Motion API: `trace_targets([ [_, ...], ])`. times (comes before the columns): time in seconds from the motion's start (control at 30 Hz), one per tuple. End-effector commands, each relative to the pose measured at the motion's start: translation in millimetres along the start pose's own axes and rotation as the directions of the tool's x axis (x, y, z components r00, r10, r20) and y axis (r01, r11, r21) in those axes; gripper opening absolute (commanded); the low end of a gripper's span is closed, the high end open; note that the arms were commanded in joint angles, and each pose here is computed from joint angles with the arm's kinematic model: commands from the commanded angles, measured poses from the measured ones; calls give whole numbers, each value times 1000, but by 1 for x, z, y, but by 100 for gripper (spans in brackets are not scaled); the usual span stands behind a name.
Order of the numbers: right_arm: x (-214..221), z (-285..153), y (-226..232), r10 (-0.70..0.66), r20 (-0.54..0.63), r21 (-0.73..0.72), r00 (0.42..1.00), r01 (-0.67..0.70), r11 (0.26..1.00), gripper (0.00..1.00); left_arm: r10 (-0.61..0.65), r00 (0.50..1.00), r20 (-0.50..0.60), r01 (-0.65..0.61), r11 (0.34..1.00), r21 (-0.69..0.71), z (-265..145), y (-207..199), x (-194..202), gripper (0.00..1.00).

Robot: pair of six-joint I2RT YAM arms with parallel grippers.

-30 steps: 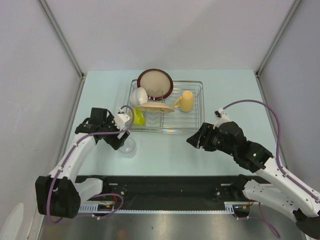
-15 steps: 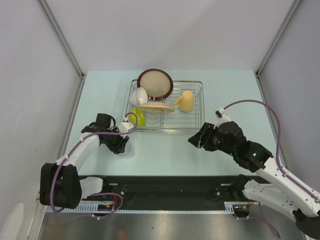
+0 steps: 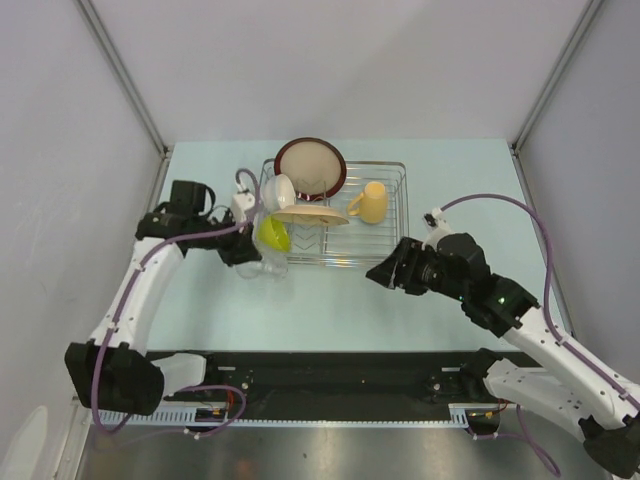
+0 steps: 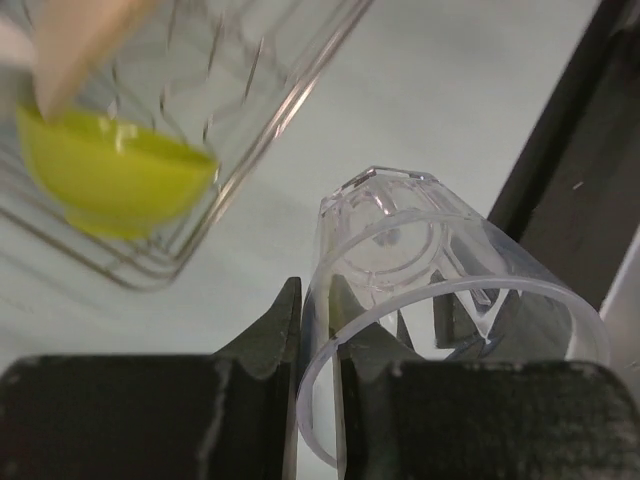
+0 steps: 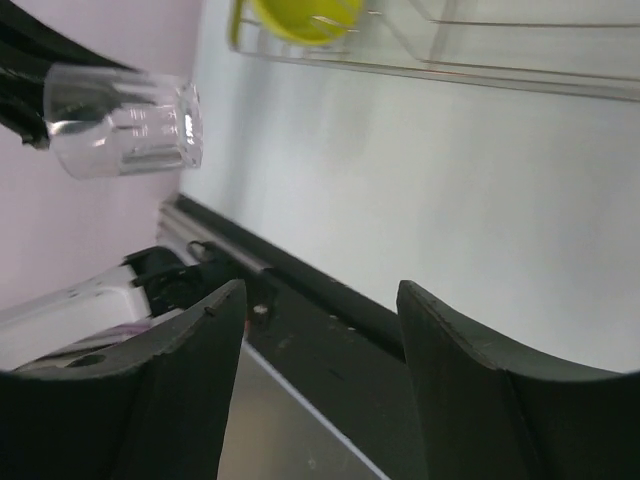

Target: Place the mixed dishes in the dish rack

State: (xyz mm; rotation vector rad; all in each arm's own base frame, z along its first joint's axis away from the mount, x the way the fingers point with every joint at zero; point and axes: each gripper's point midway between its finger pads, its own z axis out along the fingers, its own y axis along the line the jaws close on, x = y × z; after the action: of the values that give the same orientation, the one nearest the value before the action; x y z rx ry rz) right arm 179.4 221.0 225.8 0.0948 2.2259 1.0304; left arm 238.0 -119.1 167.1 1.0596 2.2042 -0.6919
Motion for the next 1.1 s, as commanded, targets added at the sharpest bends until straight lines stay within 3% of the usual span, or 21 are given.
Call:
trace_targets([
  [0.0, -17, -12, 83, -78, 14, -377, 997, 77, 923, 69, 29, 927, 373, -150, 942, 301, -72, -89, -110, 0],
  [0.03, -18, -12, 91, -81, 15, -414, 997, 80, 907, 72, -8, 892, 451, -199, 891, 409, -89, -111, -131, 1],
  [0.1, -27, -18, 115, -85, 51, -509, 995, 99, 855, 76, -92, 861, 501, -219, 821, 527, -115, -128, -164, 0],
  [0.17, -35, -25, 138, -90, 98, -592, 991, 130, 795, 79, -146, 878, 455, -203, 747, 632, -119, -142, -171, 0],
  [0.27, -43, -32, 162, -54, 106, -679, 993, 112, 726, 85, -145, 869, 473, -219, 744, 631, -118, -151, -182, 0],
  [0.37, -48, -37, 180, -23, 80, -748, 997, 75, 659, 89, -152, 870, 469, -242, 696, 676, -109, -176, -186, 0],
  [0.43, -49, -42, 188, -8, 72, -781, 997, 61, 622, 100, -154, 860, 487, -259, 689, 677, -105, -181, -190, 0],
  [0.57, -55, -55, 201, 30, 34, -831, 999, 12, 557, 100, -188, 842, 505, -263, 674, 690, -104, -184, -197, 0],
  [1.07, -52, -75, 211, 18, 37, -867, 999, 23, 498, 100, -203, 854, 479, -216, 699, 682, -84, -168, -201, 0],
])
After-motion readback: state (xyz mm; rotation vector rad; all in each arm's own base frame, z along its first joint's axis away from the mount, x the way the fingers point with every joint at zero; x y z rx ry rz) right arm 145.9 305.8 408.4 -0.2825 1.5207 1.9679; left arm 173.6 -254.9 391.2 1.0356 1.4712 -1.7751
